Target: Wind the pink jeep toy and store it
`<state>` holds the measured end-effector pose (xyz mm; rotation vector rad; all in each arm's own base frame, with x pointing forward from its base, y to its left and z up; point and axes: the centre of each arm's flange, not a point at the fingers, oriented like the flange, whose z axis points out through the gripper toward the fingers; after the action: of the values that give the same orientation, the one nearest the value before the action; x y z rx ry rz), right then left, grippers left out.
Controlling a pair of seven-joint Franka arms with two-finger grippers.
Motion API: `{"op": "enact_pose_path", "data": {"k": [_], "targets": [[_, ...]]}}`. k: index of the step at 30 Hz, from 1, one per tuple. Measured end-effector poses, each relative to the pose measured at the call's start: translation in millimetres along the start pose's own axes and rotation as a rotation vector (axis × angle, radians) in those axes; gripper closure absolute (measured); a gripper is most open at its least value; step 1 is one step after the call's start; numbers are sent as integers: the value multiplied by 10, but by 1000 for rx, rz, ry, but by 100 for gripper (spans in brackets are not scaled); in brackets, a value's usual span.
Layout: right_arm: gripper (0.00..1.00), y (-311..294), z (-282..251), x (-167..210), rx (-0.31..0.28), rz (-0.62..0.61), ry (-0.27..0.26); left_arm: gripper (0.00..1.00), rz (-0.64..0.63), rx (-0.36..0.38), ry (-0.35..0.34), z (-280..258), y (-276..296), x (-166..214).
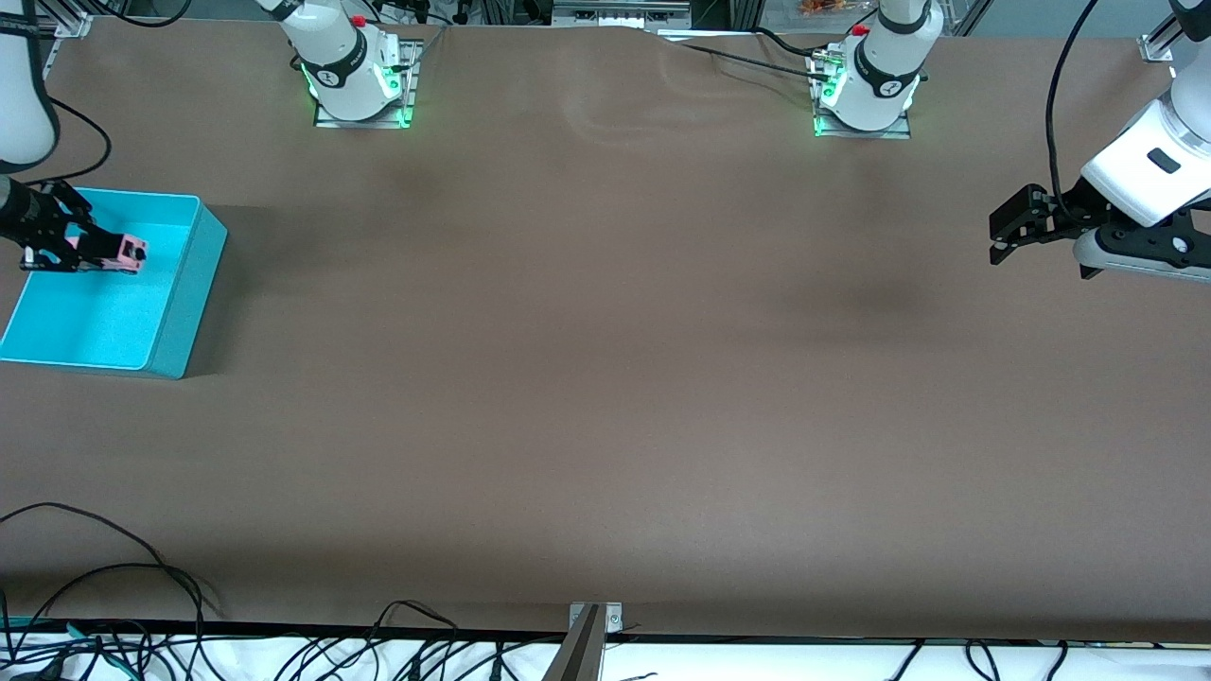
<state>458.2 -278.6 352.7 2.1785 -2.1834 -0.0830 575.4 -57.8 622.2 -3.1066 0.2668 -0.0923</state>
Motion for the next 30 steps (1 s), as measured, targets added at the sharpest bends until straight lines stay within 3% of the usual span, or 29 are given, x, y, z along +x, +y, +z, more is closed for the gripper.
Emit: {"op": "enact_pose_path", "data": {"k": [11, 30], "targets": [[50, 6, 523, 156, -61, 6, 6, 0, -2, 0, 0, 0, -11, -1], [50, 0, 1224, 381, -47, 28, 78, 0, -3, 0, 0, 0, -15, -1]]}}
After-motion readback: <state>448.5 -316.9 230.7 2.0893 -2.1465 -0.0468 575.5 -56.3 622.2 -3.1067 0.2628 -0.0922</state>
